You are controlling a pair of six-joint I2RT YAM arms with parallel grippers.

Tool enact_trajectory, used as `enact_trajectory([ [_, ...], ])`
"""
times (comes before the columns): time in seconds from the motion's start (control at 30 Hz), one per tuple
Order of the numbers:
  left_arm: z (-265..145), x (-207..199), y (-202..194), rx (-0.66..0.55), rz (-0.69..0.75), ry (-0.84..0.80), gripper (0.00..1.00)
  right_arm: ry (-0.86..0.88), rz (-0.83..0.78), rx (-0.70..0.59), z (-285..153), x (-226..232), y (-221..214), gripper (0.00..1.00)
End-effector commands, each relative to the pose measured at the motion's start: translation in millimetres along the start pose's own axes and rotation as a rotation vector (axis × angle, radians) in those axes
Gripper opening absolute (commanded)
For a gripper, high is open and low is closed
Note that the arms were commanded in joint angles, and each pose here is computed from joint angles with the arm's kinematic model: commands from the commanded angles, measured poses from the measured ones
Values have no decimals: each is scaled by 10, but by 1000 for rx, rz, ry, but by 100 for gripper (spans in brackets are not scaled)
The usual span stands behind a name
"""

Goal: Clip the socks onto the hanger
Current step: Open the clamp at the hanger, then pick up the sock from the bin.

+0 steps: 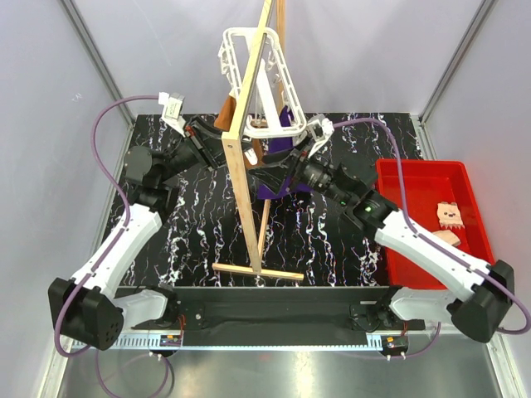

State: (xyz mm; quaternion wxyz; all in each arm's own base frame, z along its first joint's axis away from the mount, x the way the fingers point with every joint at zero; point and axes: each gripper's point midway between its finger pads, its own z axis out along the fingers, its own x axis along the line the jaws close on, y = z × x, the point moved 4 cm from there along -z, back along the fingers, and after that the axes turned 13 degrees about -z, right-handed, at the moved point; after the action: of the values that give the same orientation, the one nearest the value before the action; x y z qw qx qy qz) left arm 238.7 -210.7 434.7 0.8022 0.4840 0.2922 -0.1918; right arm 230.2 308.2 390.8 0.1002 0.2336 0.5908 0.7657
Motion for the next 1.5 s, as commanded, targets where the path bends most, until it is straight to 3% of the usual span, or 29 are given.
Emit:
enact_trajectory([
  [0.0, 27, -230, 128, -33, 76, -28, 0, -6, -64, 38, -240, 74, 51, 76],
  [0.17, 25, -241, 148, -38, 76, -5, 0, -50, -79, 139, -658, 119, -60, 75],
  [0.2, 26, -232, 151, -36, 73, -1, 0, -110, -49, 217, -772, 50, -222, 75],
  [0.23, 28, -234, 153, -35, 71, -2, 0, -147, -39, 216, -873, 51, -182, 74],
  [0.43, 40, -208, 169, -32, 50, 27, 0, -545, 46, 374, -1305, -254, -177, 65],
  [0.5, 36, -163, 165, -29, 47, 55, 0, -753, 36, 441, -1520, -425, -122, 64],
  [0.67, 4, -37, 119, -40, 32, 105, 0, -1091, 35, 493, -2017, -772, 54, 58],
  [0.7, 0, -9, 117, -45, 30, 114, 0, -1207, 72, 495, -2239, -964, 99, 58],
  [0.77, 3, 35, 124, -59, 29, 129, 0, -1241, 132, 527, -2354, -1129, 53, 58],
  [0.83, 18, 75, 113, -59, 20, 136, 0, -1385, 204, 556, -2628, -1517, 31, 59],
  [0.9, 36, 94, 116, -57, 12, 140, 0, -1351, 345, 542, -2705, -1768, -34, 60],
  [1.0, 44, 85, 136, -54, 20, 149, 0, -1581, 500, 472, -3129, -2222, -107, 60],
  [1.07, 47, 49, 130, -48, 23, 140, 0, -1829, 530, 414, -3454, -2423, -203, 60],
  [1.17, 38, 42, 130, -48, 22, 143, 0, -2009, 582, 304, -3702, -2545, -419, 60],
  [1.27, 41, 1, 126, -46, 18, 128, 0, -2104, 609, 227, -3912, -2630, -594, 60],
  [1.37, 50, -3, 102, -49, 10, 110, 0, -2184, 486, 217, -4071, -2821, -557, 63],
  [1.47, 68, 10, 90, -44, 2, 105, 0, -2231, 456, 301, -4180, -3046, -556, 68],
])
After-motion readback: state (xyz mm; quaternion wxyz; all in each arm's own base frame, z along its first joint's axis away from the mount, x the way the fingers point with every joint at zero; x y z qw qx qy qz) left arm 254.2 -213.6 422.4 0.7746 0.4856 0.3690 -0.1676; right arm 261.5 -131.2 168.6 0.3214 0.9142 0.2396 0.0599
